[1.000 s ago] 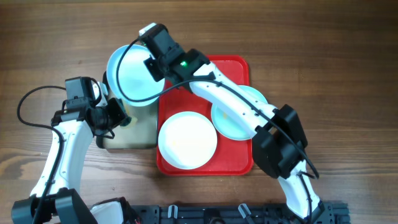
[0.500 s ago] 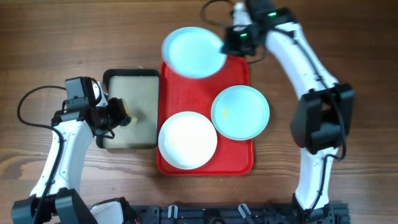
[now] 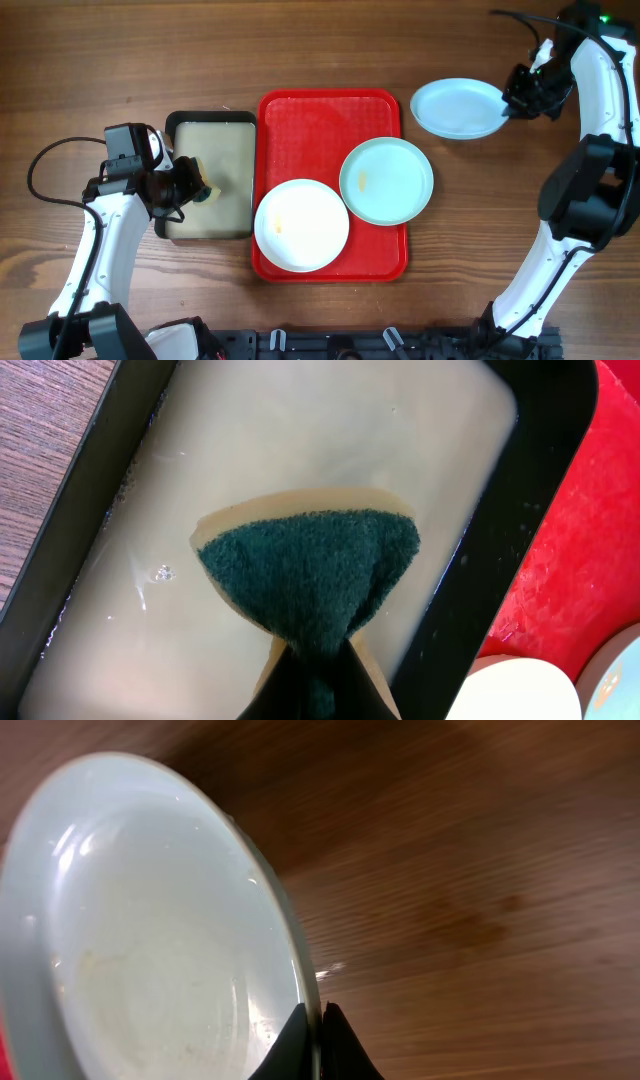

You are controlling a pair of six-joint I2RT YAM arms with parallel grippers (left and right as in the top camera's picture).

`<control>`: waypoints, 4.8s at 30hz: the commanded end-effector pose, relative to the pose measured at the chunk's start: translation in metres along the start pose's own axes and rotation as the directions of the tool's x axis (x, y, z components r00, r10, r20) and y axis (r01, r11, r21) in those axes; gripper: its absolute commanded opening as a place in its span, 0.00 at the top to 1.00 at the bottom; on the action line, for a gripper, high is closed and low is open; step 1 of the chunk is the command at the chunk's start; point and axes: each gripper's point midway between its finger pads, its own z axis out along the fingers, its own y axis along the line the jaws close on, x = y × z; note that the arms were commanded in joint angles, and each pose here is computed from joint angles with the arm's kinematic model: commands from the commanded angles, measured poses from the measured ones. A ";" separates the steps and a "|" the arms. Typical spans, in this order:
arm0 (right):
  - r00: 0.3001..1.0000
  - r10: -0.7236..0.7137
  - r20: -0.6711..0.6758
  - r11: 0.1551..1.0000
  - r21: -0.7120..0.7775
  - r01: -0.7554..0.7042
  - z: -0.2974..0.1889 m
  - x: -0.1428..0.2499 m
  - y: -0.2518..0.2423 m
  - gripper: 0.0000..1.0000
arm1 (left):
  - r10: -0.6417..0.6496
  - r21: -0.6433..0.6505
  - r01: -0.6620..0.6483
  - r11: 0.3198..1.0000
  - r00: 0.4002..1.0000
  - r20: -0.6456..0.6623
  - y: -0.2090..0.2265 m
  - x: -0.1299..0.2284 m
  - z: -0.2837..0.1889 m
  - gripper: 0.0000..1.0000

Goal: Clean dirty plates on tray and stack at the side
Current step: 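Carry the plate right and set it on the table beside the tray, then release the plate and withdraw the right gripper, then move the right gripper to grip the rim of the next plate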

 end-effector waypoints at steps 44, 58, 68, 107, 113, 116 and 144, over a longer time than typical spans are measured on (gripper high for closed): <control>0.954 -0.244 -0.173 0.967 -0.123 0.224 -0.031 0.081 0.043 0.60 | 0.007 0.021 -0.007 1.000 1.000 0.018 -0.005 -0.003 -0.001 0.95; 0.843 -0.366 -0.394 0.925 -0.051 0.378 0.056 0.170 0.077 0.60 | 0.007 0.020 -0.007 1.000 1.000 0.017 -0.005 -0.003 -0.001 0.95; 0.870 -0.295 -0.395 0.933 0.078 0.352 0.062 0.168 0.057 0.67 | 0.007 0.020 -0.007 1.000 1.000 0.017 -0.005 -0.003 -0.001 0.95; 0.871 -0.480 0.108 0.874 -0.030 0.485 0.073 0.082 0.165 0.96 | 0.007 0.020 -0.007 1.000 1.000 0.017 -0.005 -0.003 -0.001 0.95; 0.880 -0.445 0.168 0.885 -0.070 0.460 0.076 0.095 0.207 0.96 | 0.007 0.020 -0.007 1.000 1.000 0.017 -0.005 -0.003 -0.001 0.95; 0.884 -0.440 0.158 0.888 -0.073 0.455 0.079 0.106 0.215 0.96 | 0.007 0.020 -0.007 1.000 1.000 0.017 -0.005 -0.003 -0.001 0.95; 0.855 -0.459 0.240 0.857 -0.135 0.498 0.076 0.097 0.235 0.54 | 0.012 0.027 -0.013 1.000 0.999 0.035 -0.006 -0.008 -0.001 0.96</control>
